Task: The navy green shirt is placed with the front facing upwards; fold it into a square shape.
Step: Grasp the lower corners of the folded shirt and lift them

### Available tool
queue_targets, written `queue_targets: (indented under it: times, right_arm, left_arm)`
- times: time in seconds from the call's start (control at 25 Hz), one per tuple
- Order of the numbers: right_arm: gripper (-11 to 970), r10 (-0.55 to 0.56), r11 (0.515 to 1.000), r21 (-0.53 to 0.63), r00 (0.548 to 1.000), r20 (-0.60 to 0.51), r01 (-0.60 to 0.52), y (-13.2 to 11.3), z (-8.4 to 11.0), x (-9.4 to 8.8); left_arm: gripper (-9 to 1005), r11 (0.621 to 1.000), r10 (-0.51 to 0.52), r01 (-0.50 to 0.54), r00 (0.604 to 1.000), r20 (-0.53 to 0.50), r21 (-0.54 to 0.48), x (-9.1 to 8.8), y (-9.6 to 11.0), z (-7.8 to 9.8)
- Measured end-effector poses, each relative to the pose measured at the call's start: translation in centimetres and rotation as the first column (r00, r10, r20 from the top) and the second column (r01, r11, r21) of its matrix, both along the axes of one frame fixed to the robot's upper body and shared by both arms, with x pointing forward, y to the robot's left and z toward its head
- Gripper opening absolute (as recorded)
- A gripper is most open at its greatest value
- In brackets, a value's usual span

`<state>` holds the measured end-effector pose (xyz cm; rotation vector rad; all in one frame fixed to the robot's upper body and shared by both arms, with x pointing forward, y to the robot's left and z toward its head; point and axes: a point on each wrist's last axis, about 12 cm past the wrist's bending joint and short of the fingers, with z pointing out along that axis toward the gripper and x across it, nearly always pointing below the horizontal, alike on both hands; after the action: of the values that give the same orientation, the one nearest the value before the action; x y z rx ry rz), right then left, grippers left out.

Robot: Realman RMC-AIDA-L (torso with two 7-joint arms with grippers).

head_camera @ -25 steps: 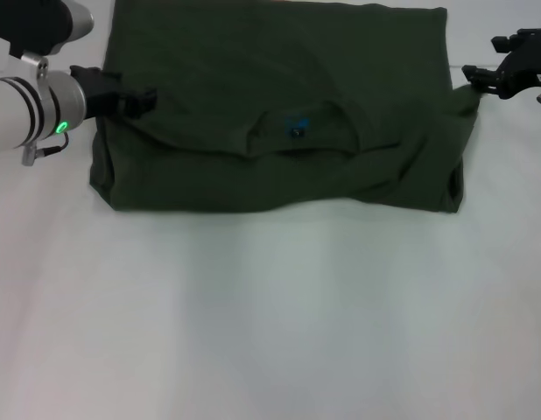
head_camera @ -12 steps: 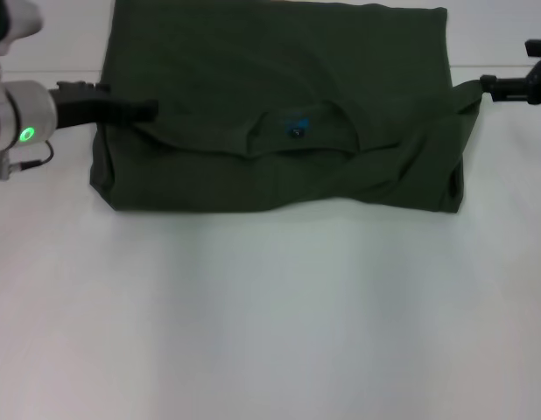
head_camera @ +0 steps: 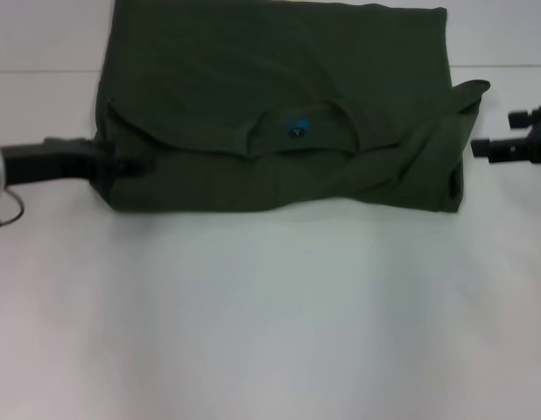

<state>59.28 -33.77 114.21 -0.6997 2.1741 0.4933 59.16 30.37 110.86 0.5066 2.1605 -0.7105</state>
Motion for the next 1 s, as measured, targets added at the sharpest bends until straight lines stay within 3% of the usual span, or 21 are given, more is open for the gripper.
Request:
queue_targets:
  times: [0.36, 0.56, 0.8, 1.0]
  right_arm:
    - [916, 0.060, 0.998, -0.014, 0.994, -0.092, -0.062, 0.2, -0.5, -1.4]
    - [914, 0.177, 0.984, 0.003, 0.982, -0.073, -0.177, 1.3, -1.0, -2.4]
    - [911, 0.409, 0.912, 0.029, 0.913, 0.012, -0.409, 2.8, -1.7, -5.0]
    - [908, 0.444, 0.895, 0.032, 0.895, 0.050, -0.446, 2.7, -2.3, -6.0]
  left_arm:
    - [874, 1.000, -0.027, 0.028, 0.995, -0.092, 0.011, -2.8, 1.9, -1.2]
    - [874, 0.996, 0.021, -0.015, 0.997, -0.075, 0.084, -2.4, 1.7, -2.2]
    - [873, 0.985, 0.054, -0.048, 0.998, -0.035, 0.163, -1.5, 0.5, -3.2]
    - [873, 0.978, 0.049, -0.044, 0.999, -0.020, 0.205, -1.1, -0.5, -3.7]
